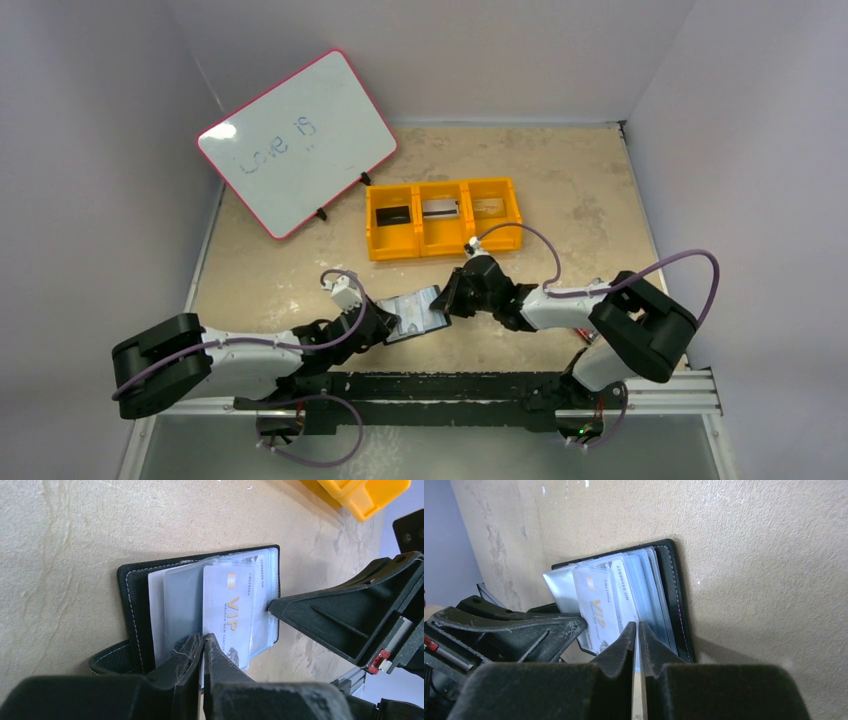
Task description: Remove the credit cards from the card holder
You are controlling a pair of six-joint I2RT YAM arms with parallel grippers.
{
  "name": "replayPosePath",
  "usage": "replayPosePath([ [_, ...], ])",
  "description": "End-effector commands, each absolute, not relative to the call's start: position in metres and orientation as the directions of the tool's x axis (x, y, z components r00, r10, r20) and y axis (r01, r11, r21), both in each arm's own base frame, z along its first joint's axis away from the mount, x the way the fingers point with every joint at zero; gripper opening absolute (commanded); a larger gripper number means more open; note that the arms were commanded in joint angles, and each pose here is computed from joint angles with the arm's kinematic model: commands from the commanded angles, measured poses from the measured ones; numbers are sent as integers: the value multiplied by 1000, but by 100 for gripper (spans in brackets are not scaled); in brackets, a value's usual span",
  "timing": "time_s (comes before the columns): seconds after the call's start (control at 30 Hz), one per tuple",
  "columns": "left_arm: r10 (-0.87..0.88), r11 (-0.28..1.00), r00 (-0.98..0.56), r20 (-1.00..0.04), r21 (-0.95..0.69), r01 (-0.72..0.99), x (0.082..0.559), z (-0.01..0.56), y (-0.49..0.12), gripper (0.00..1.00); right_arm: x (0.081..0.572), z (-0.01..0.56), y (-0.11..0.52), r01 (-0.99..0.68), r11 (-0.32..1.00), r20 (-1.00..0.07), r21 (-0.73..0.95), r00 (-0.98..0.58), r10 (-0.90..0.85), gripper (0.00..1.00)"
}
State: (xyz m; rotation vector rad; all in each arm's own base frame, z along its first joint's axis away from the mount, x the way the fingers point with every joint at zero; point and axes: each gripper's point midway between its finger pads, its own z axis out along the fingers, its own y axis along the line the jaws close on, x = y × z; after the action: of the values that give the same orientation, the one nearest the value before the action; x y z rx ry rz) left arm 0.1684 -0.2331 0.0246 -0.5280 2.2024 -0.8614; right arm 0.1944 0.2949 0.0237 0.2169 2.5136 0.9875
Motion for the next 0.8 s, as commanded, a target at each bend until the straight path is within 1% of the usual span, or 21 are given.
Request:
replayPosePath([
  [0.0,-554,759,-651,-519,-637,-138,169,9,-212,0,192,9,275,-1,815,-365,580,-894,259,9],
  [0.1,-553,759,-652,-519,-637,-135,169,10,-213,0,200,27,280,-70,805,-428,589,-872,237,11],
  [0.27,-542,759,-660,-520,-640,-119,171,12,-221,0,203,63,302,-206,726,-482,656,-855,193,16],
  [0.4,-537,760,-668,-516,-639,-118,171,11,-224,0,198,79,324,-293,639,-491,711,-857,153,17],
  [0.47,-537,760,-668,-515,-640,-117,171,11,-225,0,195,77,334,-315,615,-481,723,-868,121,17],
  [0.57,-537,759,-668,-516,-640,-116,172,11,-225,0,193,64,342,-305,622,-457,721,-884,96,16],
  [0.77,-536,763,-665,-519,-636,-119,172,12,-223,0,203,22,316,-152,779,-408,609,-902,143,13],
])
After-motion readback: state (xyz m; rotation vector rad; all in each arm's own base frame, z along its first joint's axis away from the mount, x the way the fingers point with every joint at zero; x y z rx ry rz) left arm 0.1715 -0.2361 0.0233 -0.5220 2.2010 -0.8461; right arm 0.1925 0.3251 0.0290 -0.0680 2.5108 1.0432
